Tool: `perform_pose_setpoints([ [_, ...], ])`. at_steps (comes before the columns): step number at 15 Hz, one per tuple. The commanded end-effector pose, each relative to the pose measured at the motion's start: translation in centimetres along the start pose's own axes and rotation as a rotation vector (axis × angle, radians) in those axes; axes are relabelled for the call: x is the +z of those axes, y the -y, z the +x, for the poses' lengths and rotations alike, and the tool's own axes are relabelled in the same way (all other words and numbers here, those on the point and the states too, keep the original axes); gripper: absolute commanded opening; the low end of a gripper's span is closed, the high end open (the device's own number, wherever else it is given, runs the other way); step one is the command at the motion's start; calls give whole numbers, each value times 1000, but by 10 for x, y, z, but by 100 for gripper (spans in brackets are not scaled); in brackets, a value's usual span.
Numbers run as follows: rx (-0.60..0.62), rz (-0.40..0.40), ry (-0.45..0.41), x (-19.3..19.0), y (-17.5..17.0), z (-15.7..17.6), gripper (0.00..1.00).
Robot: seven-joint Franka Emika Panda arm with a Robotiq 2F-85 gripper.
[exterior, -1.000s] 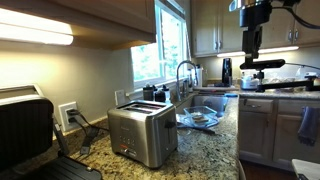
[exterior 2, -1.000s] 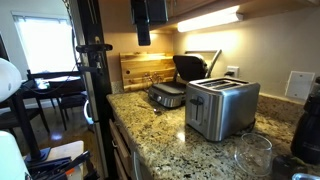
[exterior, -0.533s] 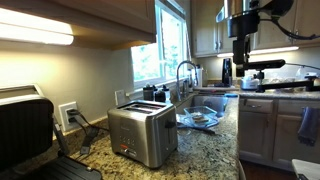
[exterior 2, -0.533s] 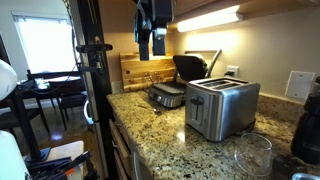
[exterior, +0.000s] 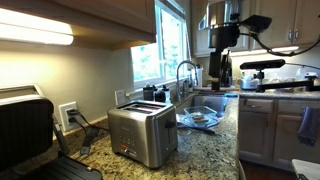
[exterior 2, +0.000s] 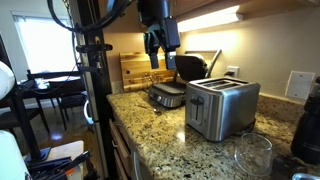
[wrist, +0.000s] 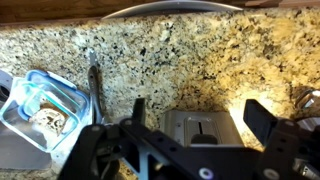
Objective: Push down the toaster lever
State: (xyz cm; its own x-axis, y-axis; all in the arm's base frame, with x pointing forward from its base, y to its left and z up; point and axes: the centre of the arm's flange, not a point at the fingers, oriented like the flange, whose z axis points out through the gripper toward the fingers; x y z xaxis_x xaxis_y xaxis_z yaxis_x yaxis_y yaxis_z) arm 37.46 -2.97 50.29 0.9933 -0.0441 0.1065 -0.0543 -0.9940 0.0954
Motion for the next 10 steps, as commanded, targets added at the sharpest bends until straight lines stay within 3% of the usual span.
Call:
perform_pose_setpoints([
  [1,1,45,-24,9,13,15,100],
  [2,-1,19,-11,7,5,8,100],
  [10,0,40,-7,15,10,17,100],
])
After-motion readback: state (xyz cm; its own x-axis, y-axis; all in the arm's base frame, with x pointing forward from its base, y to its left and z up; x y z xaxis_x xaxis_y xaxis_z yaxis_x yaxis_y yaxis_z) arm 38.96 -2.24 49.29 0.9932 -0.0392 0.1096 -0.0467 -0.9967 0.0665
